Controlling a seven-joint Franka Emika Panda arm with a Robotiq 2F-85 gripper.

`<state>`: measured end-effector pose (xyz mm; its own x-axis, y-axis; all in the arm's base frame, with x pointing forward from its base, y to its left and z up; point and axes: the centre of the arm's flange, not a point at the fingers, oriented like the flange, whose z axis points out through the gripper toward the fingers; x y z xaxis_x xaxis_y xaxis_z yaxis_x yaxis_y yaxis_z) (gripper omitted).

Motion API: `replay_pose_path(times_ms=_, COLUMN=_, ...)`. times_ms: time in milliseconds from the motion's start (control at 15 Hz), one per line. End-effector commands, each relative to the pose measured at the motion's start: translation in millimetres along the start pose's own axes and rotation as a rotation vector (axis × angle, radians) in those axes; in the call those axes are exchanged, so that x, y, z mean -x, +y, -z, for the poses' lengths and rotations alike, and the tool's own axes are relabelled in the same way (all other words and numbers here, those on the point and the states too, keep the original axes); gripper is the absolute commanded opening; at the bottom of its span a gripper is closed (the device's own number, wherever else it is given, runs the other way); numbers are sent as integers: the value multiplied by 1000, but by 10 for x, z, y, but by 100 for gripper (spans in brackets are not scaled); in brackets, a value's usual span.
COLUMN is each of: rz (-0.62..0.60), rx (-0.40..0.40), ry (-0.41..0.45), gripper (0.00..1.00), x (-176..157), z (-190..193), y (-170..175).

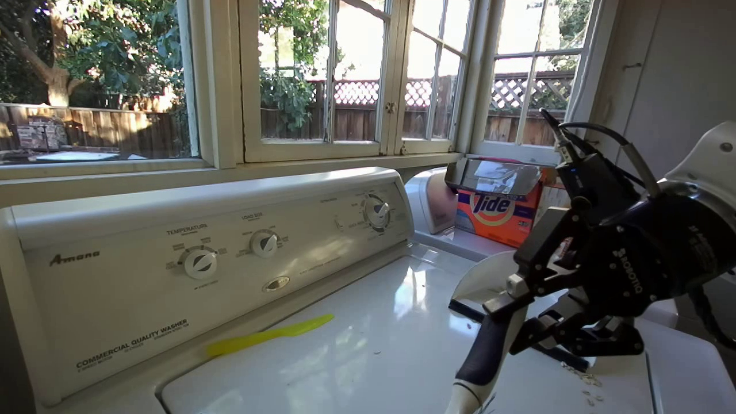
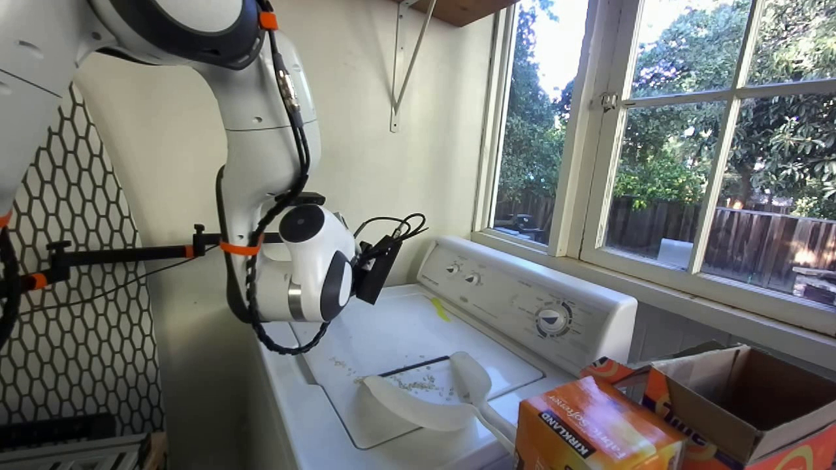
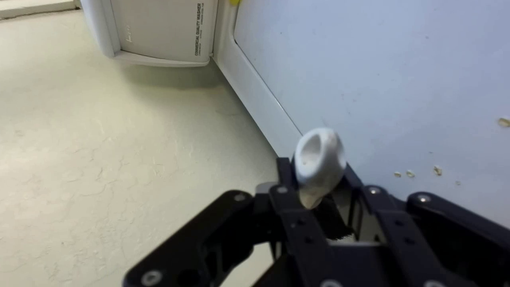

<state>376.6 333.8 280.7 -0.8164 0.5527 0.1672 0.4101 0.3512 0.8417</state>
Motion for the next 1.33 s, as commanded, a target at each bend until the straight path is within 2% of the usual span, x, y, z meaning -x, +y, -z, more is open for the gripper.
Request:
replay_pose_path(times_ms=0, rz=54, rx=-31, ry=15, gripper=7, x=-5, z=82, y=-81)
replay_pose_path(times_ms=467, rz=58, rx=-74, ry=-92, gripper=7, x=129, z=229, y=-149)
replay_pose_path(times_ms=1267, rz=7, rx=-143, ry=-378, gripper=7, x=309, z=784, y=-251)
